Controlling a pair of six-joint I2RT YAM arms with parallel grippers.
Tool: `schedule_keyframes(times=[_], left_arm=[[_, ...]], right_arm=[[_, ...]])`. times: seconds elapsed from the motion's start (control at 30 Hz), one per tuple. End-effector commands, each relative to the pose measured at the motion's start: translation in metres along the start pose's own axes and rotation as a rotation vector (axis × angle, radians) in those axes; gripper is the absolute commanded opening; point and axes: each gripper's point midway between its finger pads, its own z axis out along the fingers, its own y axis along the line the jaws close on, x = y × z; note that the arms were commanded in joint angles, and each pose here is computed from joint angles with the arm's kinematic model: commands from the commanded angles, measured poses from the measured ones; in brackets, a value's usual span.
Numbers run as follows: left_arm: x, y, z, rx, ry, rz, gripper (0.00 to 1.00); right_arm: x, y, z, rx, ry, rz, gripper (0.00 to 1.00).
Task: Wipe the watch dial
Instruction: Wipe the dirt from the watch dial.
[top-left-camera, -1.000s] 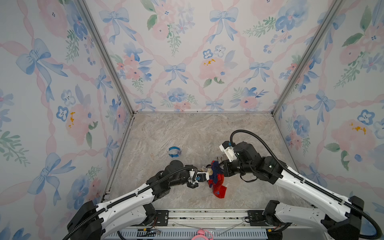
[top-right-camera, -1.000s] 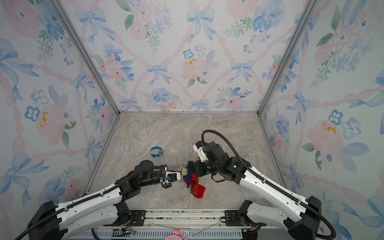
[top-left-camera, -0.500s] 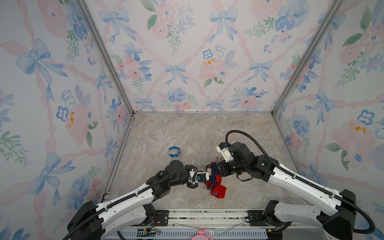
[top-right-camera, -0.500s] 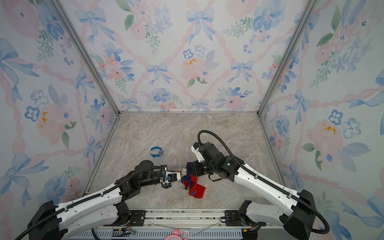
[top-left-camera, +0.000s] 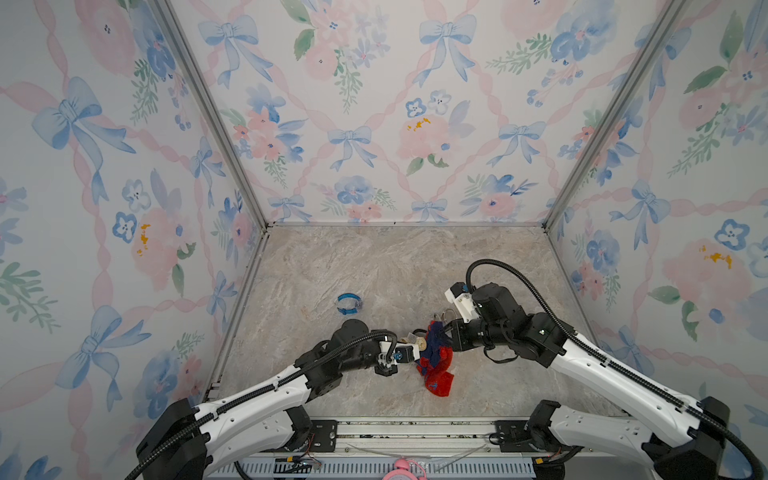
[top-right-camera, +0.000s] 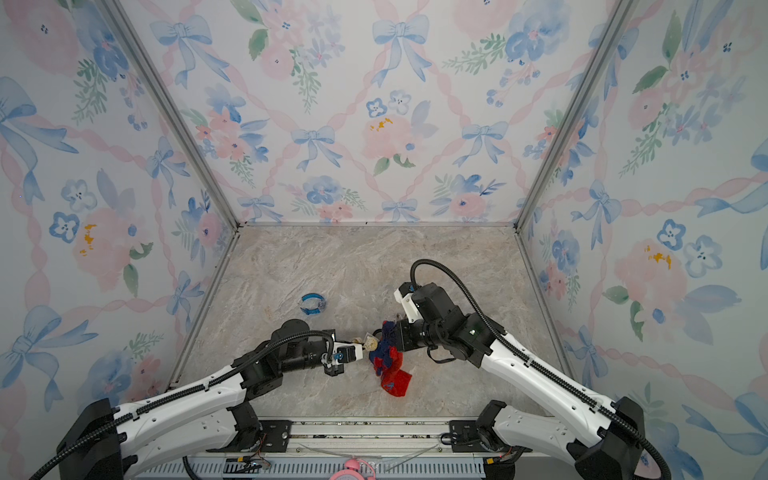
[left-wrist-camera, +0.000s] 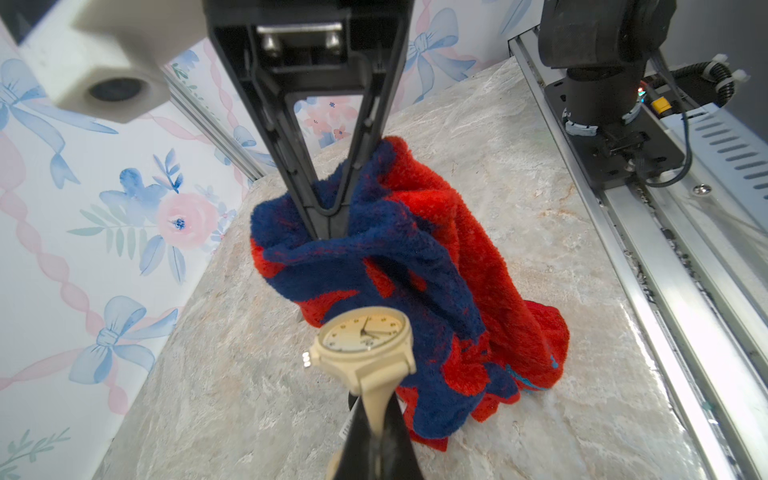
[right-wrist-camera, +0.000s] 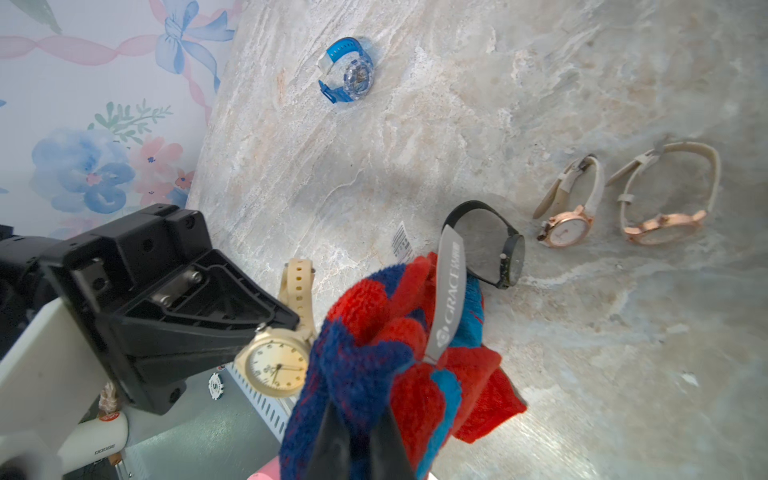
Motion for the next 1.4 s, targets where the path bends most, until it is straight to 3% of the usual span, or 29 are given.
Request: schedule_keyframes(times=[0.0, 0.33, 0.77, 1.03, 1.37], left_arm=[[-0.015, 0.006, 0.0, -0.006, -0.043, 0.007, 0.0], [-0.016, 0.004, 0.0, 0.003, -0.045, 0.005, 0.0], [-0.017, 0.006, -0.001, -0.005, -0.047, 0.004, 0.0], [-0.016, 0.005, 0.0, -0.001, -0.046, 0.004, 0.0], [-0.016, 0.004, 0.0, 0.001, -0.047, 0.004, 0.0]], right_arm=[[-0.005, 0.024, -0.002, -0.053, 0.005, -0.049, 0.0], [-0.001, 0.031, 0.018, -0.053, 0.045, -0.076, 0.0], [0.007, -0.025, 0.014, 0.059, 0.04, 0.029, 0.0], [-0.001, 0.009, 0.0, -0.02, 0.017, -0.039, 0.0], [0.003, 0.032, 0.018, -0.055, 0.066, -0.098, 0.0]])
